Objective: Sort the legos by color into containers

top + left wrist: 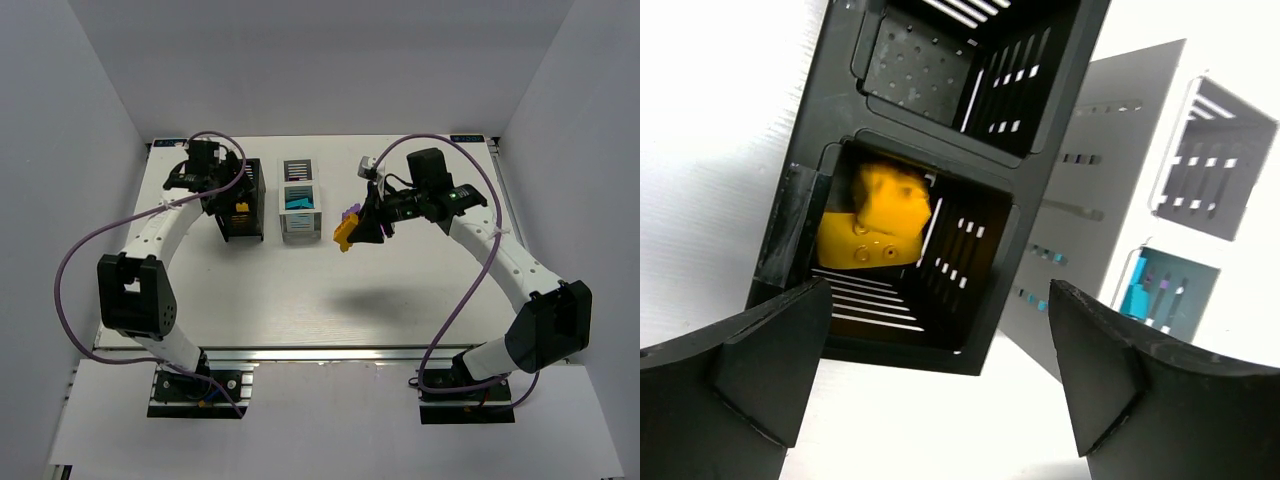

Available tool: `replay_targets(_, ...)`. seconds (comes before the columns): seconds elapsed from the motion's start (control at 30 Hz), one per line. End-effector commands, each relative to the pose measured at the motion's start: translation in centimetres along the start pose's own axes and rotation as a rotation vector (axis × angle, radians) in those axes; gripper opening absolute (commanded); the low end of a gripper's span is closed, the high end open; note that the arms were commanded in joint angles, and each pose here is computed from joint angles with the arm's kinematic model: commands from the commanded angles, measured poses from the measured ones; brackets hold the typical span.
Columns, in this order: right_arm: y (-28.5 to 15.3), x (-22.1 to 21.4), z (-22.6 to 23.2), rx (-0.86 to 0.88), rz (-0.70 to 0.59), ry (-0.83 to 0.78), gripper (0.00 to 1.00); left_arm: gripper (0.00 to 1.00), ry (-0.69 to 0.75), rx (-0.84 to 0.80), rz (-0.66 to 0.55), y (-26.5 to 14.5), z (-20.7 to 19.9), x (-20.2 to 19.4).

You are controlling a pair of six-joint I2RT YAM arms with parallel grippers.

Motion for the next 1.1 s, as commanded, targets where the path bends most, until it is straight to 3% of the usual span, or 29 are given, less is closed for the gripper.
replay_targets(0.0,-0.6,1.9,0.4,-0.009,-0.025,-0.08,0.06,0.98,-0.007,-0.047,-0.104,-2.8,-1.0,2.6)
replay_targets(0.1,-0.8,1.9,0.5,-0.006,-0.019,-0.102,0.06,0.98,-0.012,-0.094,-0.12,-4.0,-1.6,2.6)
replay_targets(0.3,-0.9,1.4,0.4,-0.032,0.011,-0.292,0.07,0.98,-0.006,-0.27,-0.136,-7.8,-3.5,1.1)
replay_targets(0.43,-0.6,1.5,1.5,0.027,0.007,-0.376,0.08,0.98,-0.032,-0.422,-0.131,-10.1,-4.7,-1.2)
replay_targets(0.5,-0.7,2.5,2.4,0.075,-0.011,-0.373,0.08,0.98,-0.007,-0.57,-0.189,-12.9,-6.3,-1.1)
replay_targets(0.57,-0.1,2.4,3.3,0.155,-0.008,-0.308,0.08,0.98,0.002,-0.686,-0.166,-13.8,-6.8,-3.4)
replay_targets(0.6,0.0,2.6,3.6,0.172,-0.01,-0.282,0.07,0.98,0.039,-0.781,-0.265,-16.4,-7.8,-2.7)
replay_targets(0.63,0.2,2.9,3.7,0.188,-0.013,-0.265,0.07,0.98,0.032,-0.81,-0.247,-16.2,-7.3,-4.3)
replay_targets(0.7,0.6,3.2,4.3,0.236,-0.024,-0.197,0.07,0.98,0.072,-0.938,-0.352,-19.8,-8.2,-4.2)
replay_targets(0.97,1.6,3.6,6.3,0.388,-0.056,0.018,0.06,0.97,0.148,-1.17,-0.512,-25.5,-8.8,-5.6)
replay_targets(1.07,1.9,3.0,7.1,0.427,-0.05,0.096,0.05,0.96,0.164,-1.215,-0.501,-25.9,-9.4,-5.9)
Point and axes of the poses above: each gripper's point midway between its finger pads, its own y axis out along the fingers, its own z axis along the line the jaws close on, x = y × z, the point moved 1 cm from there along -y, back along the fingers, and after that the axes turned 7 degrees about y, right-handed, at the moved point
